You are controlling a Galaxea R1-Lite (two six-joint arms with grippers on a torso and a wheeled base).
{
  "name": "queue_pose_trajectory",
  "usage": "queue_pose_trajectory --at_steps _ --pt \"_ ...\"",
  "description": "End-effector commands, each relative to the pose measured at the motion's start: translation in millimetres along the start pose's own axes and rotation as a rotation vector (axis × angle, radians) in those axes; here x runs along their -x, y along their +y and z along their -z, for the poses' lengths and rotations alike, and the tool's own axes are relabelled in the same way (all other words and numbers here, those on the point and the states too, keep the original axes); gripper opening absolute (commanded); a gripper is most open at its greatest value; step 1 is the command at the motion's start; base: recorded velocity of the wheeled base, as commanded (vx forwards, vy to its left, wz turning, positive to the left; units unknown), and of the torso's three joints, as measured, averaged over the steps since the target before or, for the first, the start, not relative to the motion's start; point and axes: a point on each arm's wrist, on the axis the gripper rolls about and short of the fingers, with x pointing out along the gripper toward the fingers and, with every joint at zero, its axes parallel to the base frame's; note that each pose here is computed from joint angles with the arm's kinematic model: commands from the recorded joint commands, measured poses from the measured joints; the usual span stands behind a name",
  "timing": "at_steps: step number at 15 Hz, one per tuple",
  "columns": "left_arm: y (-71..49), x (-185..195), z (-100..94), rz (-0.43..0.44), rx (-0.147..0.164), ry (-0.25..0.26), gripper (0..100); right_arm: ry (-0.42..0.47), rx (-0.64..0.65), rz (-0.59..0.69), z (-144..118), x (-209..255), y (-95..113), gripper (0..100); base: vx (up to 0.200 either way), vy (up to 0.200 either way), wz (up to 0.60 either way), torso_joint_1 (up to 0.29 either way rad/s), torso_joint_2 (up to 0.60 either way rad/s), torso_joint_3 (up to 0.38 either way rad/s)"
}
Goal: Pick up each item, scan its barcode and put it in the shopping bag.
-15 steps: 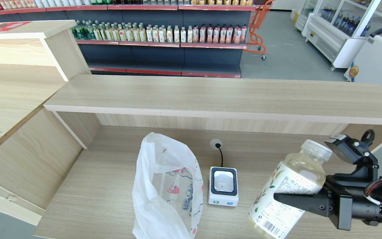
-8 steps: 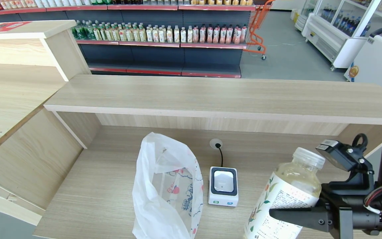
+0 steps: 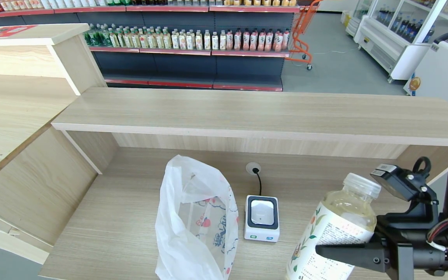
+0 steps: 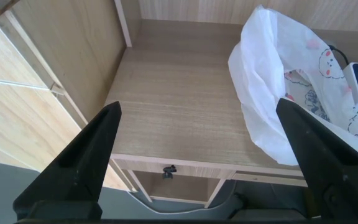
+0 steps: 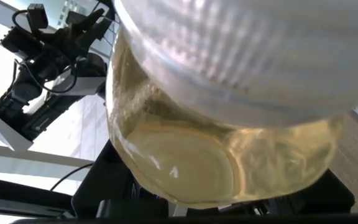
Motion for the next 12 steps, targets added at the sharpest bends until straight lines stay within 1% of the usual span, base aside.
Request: queue_pose_trajectory --at_steps 1,4,5,7,8,10,11,12 --pt "0.0 -0.1 0.0 0.000 0.000 0.002 100 -0.001 0.003 -0.001 -0.2 0.3 0.6 0 0.000 0.000 0.00 0.000 0.00 0.000" --pt "0.0 -0.1 0.0 0.001 0.000 0.002 100 -0.006 0.012 0.004 -0.4 1.6 0.4 0 0.000 0.000 0.00 0.000 0.00 0.000" --pt "0.0 -0.1 0.0 0.000 0.000 0.002 100 -0.014 0.059 0.019 -1.2 4.0 -1.2 0 0.000 0.000 0.00 0.000 0.00 0.000" --pt "0.0 -0.1 0.0 0.000 0.000 0.002 100 -0.031 0.216 0.117 -0.5 17.7 -16.5 0 0.000 0.000 0.00 0.000 0.00 0.000" --pt "0.0 -0.1 0.0 0.000 0.000 0.002 100 -0.025 0.310 0.184 3.0 26.7 -28.4 0 0.000 0.000 0.00 0.000 0.00 0.000" --pt "0.0 -0.1 0.0 0.000 0.000 0.002 100 0.006 0.520 0.329 6.5 46.8 -50.5 0 0.000 0.000 0.00 0.000 0.00 0.000" --pt "0.0 -0.1 0.0 0.000 0.000 0.002 100 0.051 0.666 0.449 6.5 55.2 -56.1 0 0.000 0.000 0.00 0.000 0.00 0.000" --pt "0.0 -0.1 0.0 0.000 0.000 0.002 100 0.064 0.715 0.476 5.5 55.7 -56.0 0 0.000 0.000 0.00 0.000 0.00 0.000"
